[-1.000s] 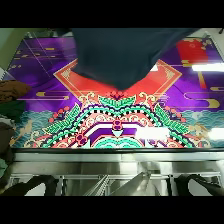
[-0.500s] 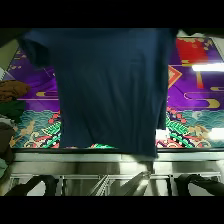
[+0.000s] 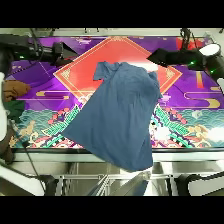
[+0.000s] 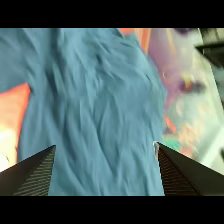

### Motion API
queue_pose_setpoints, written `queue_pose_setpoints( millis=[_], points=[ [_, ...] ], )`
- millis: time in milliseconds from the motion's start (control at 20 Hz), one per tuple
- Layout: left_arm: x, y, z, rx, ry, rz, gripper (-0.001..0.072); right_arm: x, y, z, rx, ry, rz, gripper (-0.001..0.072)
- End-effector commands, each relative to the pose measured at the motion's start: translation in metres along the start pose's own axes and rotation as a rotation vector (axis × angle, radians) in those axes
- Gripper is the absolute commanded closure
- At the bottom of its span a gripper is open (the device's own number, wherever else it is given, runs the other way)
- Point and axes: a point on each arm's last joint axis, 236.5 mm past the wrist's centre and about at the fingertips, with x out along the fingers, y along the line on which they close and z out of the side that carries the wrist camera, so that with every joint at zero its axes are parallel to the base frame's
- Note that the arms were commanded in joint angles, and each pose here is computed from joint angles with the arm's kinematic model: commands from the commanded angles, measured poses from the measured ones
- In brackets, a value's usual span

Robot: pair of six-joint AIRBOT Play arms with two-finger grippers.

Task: Fold the shirts.

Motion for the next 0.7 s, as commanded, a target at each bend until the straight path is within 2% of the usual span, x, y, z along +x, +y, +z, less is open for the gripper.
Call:
queue_pose_setpoints(
  millis=[0,100,200,350,450,650],
  points=[
    [-0.002,0.012,-0.037,-0.128,0.203,-0.064,-0.0011,-0.045,-0.078,-0.036,0.093,0.165,-0.236,0.0194],
    [-0.005,0.017,-0.086,-0.249,0.361,-0.053,-0.0010,-0.084,-0.126,-0.059,0.147,0.256,-0.422,0.0193],
    [-0.003,0.030,-0.137,-0.328,0.470,0.033,-0.0011,-0.107,-0.155,-0.077,0.229,0.307,-0.496,0.0193],
    [-0.014,0.055,-0.218,-0.396,0.596,0.232,-0.0011,-0.113,-0.171,-0.094,0.327,0.343,-0.483,0.0196],
    [-0.034,0.066,-0.264,-0.442,0.642,0.334,-0.0011,-0.109,-0.166,-0.096,0.313,0.353,-0.456,0.0196],
    [-0.058,0.086,-0.302,-0.655,0.440,0.459,-0.0010,-0.087,-0.145,-0.083,0.252,0.316,-0.385,0.0196]
  ],
)
